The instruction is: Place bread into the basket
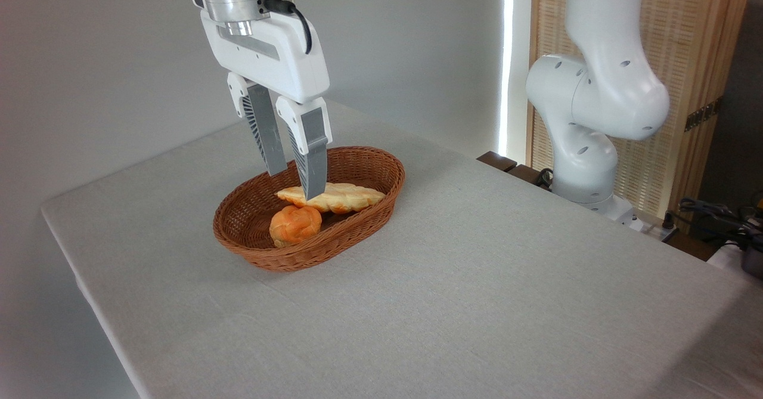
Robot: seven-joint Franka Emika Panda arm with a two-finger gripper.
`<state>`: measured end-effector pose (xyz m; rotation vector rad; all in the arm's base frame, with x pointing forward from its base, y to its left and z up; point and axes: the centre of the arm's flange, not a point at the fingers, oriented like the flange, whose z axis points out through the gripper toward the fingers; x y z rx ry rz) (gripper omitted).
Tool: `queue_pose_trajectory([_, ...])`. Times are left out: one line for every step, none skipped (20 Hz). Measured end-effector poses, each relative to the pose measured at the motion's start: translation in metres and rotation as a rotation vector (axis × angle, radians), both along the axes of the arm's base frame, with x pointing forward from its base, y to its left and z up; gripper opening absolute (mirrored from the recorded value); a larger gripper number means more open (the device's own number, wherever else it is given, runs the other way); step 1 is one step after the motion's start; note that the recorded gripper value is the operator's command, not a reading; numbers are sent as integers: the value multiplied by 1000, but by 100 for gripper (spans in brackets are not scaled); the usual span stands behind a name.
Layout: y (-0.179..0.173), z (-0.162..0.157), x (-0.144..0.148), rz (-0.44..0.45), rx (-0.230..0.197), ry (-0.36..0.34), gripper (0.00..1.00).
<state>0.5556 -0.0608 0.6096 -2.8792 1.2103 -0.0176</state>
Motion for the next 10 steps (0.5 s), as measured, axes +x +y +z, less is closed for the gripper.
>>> queue_pose_trajectory([-1, 0, 0, -2, 2, 2, 100])
queue_pose_trajectory([0, -1, -1, -1, 3, 5, 100])
queue_pose_trajectory([0, -1, -1, -1, 3, 6, 100])
queue_pose_trajectory([1, -1, -1, 1, 3, 6, 100])
queue_pose_trajectory([1, -1, -1, 1, 3, 6, 100])
queue_pose_trajectory([1, -1, 0, 2, 3, 6, 100])
queue_pose_trajectory([2, -1, 0, 2, 3, 6, 100])
queue_pose_trajectory([4, -1, 0, 6, 4, 6, 100])
queue_pose_trajectory([9, -1, 0, 15, 4, 6, 100])
queue_pose_trajectory([15, -1, 1, 25, 4, 6, 100])
